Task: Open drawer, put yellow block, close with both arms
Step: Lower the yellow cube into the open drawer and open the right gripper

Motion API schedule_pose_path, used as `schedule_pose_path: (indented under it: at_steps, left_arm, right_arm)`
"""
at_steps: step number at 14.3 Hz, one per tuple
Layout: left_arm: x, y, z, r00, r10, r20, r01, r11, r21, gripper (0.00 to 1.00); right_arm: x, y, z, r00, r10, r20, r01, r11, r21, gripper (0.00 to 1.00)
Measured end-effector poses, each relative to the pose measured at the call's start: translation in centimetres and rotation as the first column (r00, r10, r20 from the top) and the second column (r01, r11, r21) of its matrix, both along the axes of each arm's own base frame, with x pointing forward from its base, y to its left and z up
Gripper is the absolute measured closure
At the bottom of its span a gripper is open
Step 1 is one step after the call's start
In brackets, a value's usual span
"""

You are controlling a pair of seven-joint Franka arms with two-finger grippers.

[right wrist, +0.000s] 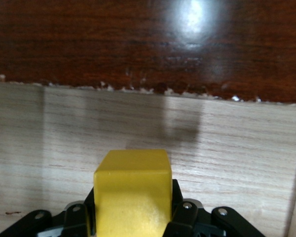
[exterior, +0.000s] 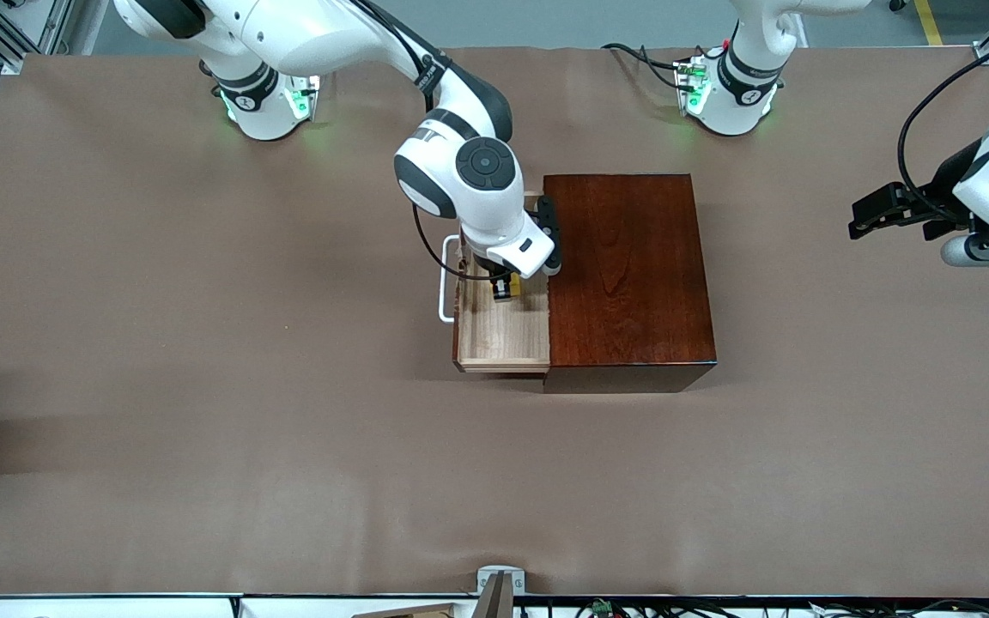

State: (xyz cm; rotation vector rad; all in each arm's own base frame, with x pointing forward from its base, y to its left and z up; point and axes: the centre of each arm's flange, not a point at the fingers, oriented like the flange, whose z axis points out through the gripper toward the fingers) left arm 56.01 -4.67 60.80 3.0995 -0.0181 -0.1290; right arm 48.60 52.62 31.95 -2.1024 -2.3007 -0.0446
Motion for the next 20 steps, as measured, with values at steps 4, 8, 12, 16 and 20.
schedule_pose_path:
  at_steps: [4,8,12,16,20]
  left_arm:
    - [0.0,0.0,0.0,1.0,0.0,0.0,0.0,1.0,0.0,0.0]
    - [0.0,-0.1,0.0,1.0,-0.001,0.0,0.001,1.0,0.0,0.0]
    - [-0.1,-0.8,0.0,1.0,-0.014,-0.001,0.014,1.0,-0.002,0.0]
    - [-0.2,-3.6,-0.1,0.998,-0.06,0.01,0.06,0.998,-0.011,0.0]
    - [0.0,-4.4,-0.3,0.997,-0.071,0.014,0.071,0.997,-0.011,0.0]
  right_arm:
    - [-0.4,0.4,0.0,1.0,0.003,0.011,-0.003,1.0,-0.007,0.27]
    - [-0.4,0.5,0.2,1.0,-0.003,0.017,0.003,1.0,-0.008,0.0]
    - [0.3,0.3,0.8,0.999,-0.017,0.028,0.017,1.0,-0.002,0.0]
    - [0.7,-0.1,4.0,0.998,-0.028,0.05,0.028,1.0,0.002,0.0]
    - [2.4,-3.1,8.7,0.993,-0.088,0.075,0.089,0.996,-0.011,0.0]
